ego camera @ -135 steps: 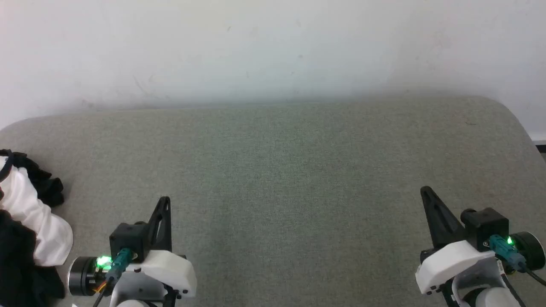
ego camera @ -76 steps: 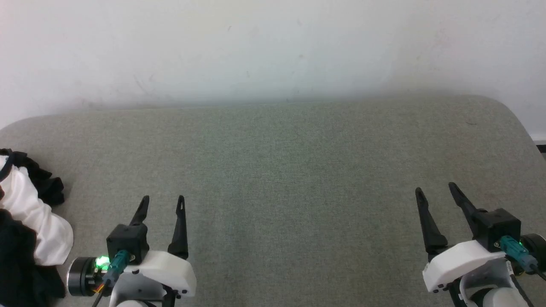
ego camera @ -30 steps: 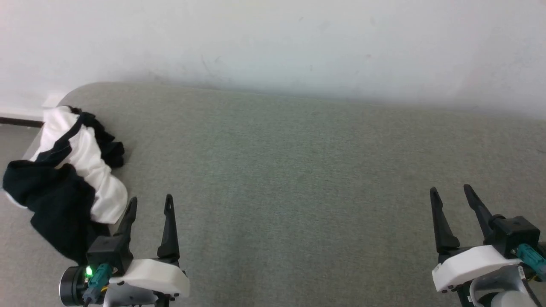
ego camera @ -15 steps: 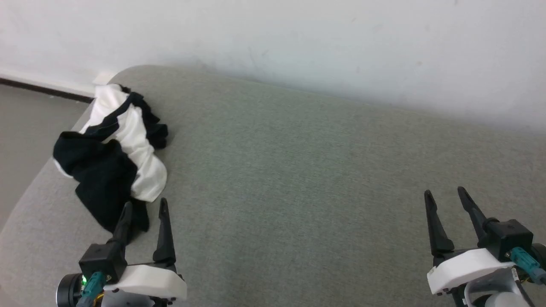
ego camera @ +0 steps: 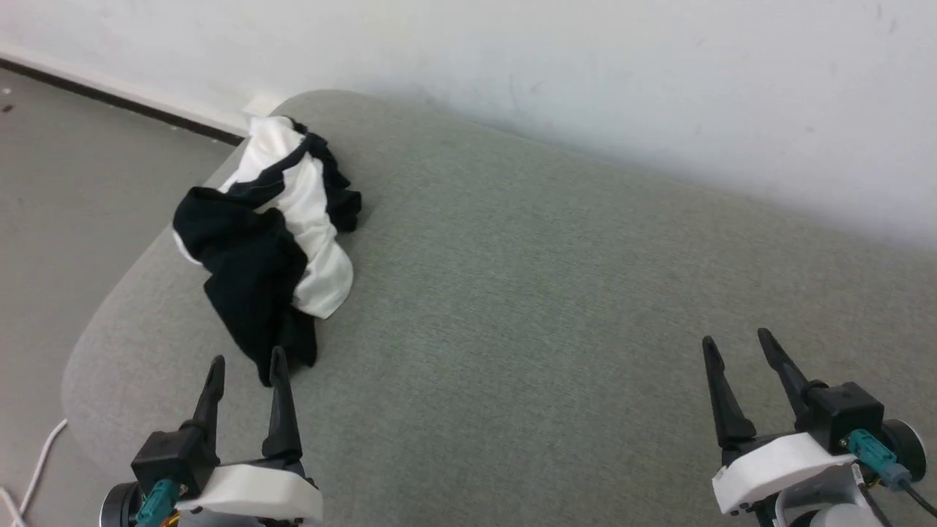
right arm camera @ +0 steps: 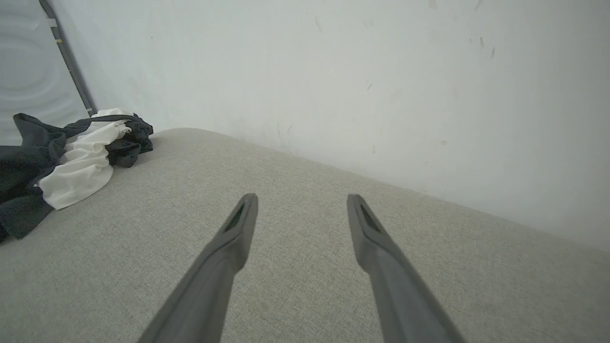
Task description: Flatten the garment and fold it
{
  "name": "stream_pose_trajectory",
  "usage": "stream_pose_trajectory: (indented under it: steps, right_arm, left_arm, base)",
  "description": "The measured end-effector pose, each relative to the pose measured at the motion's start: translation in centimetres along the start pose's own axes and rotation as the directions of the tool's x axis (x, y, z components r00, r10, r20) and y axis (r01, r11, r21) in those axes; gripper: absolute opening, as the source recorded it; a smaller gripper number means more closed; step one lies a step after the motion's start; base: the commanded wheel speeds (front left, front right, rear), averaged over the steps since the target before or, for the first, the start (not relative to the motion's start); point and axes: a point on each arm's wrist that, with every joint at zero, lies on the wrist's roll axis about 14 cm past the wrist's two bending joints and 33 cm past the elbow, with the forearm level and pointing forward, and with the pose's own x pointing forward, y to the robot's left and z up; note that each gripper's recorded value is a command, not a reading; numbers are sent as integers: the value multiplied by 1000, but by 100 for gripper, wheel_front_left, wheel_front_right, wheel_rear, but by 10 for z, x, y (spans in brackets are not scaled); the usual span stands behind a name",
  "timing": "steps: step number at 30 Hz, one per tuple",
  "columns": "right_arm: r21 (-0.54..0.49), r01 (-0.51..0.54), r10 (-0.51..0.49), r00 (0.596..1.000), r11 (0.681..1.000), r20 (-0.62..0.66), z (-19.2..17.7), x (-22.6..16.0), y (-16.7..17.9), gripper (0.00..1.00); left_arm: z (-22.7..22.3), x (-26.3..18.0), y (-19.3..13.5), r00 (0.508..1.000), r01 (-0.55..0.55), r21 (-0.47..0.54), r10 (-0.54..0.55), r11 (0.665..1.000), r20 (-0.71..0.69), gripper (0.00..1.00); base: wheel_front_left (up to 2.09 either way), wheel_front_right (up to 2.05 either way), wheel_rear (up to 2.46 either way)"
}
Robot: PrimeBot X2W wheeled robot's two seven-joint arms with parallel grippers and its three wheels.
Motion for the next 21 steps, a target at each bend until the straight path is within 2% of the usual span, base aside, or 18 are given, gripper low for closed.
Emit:
stream_pose_trajectory:
  steps: [21]
  right_arm:
    - [19,-156,156,988,987,11,-4,24,53,100]
  left_arm:
    - [-3,-42,50,987,-162,-10,162,987,4,100]
  base:
    - [-2,-2,-2]
